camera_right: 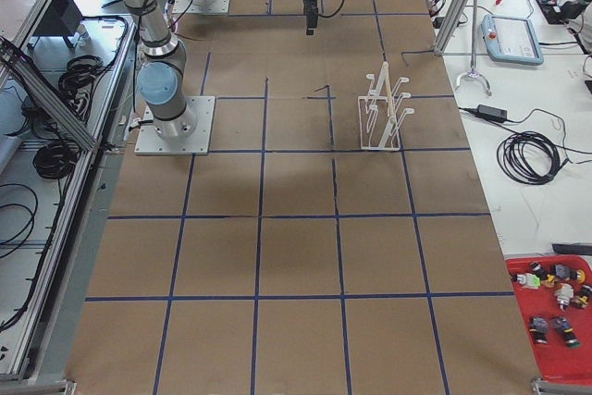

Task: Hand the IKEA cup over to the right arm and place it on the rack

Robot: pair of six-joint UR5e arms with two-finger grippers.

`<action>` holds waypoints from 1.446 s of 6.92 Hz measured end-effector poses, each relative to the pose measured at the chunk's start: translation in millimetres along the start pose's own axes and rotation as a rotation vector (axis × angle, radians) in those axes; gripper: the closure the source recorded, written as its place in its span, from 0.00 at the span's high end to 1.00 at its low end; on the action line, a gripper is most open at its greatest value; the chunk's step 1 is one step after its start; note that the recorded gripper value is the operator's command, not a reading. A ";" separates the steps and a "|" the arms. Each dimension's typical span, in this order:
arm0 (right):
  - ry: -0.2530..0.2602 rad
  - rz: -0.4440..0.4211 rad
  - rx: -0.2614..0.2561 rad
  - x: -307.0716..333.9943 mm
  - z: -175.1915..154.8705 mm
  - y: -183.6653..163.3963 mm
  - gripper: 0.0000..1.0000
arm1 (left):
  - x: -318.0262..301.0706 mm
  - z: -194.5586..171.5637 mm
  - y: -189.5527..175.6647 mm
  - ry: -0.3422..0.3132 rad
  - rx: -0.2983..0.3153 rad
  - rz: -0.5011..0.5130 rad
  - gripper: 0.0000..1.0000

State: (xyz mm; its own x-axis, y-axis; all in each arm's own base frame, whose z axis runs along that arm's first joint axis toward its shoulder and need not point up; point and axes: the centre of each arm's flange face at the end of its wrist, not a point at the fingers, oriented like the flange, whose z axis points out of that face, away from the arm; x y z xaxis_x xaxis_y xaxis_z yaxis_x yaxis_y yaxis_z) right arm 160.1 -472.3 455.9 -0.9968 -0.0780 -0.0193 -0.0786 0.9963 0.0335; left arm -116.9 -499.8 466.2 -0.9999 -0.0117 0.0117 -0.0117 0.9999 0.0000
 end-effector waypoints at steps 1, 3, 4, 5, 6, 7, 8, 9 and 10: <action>0.000 0.000 0.000 0.1 0.0 -0.2 1.00 | 0.0 0.0 0.1 0.000 0.000 0.000 1.00; 0.000 0.001 0.001 0.5 -0.3 -0.6 1.00 | 0.0 -0.9 0.3 0.000 0.002 0.001 1.00; 0.000 0.001 0.001 0.4 -0.3 -0.6 1.00 | -0.1 -0.7 0.0 -0.001 0.002 0.003 1.00; -0.001 0.001 0.001 0.4 -0.4 -0.6 1.00 | -0.2 0.1 -0.7 -0.002 0.002 0.004 1.00; -0.001 0.001 0.001 0.6 -0.4 -0.6 1.00 | -0.2 0.5 -1.4 -0.002 0.002 0.005 1.00; -0.001 0.000 0.001 0.5 -0.2 -0.6 1.00 | -0.2 0.9 -1.7 -0.002 0.003 0.006 1.00; -0.001 0.000 0.000 0.3 0.1 -0.5 1.00 | -0.6 0.2 -1.6 -0.002 0.005 0.008 1.00; -0.001 0.000 0.000 0.1 0.3 -0.4 1.00 | -2.8 -2.2 -2.0 -0.002 0.010 0.009 1.00; -0.004 0.000 0.000 0.0 0.4 -0.7 1.00 | -7.0 -4.4 -3.4 -0.003 0.015 0.018 1.00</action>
State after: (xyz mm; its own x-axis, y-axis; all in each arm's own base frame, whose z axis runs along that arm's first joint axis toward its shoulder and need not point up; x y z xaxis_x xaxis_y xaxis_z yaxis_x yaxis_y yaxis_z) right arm 160.2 -472.9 455.4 -0.9967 -0.0779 -0.0235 -0.0786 0.9963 0.0334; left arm -109.9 -503.1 470.5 -0.9999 0.0061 0.0083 0.0060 0.9999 -0.0151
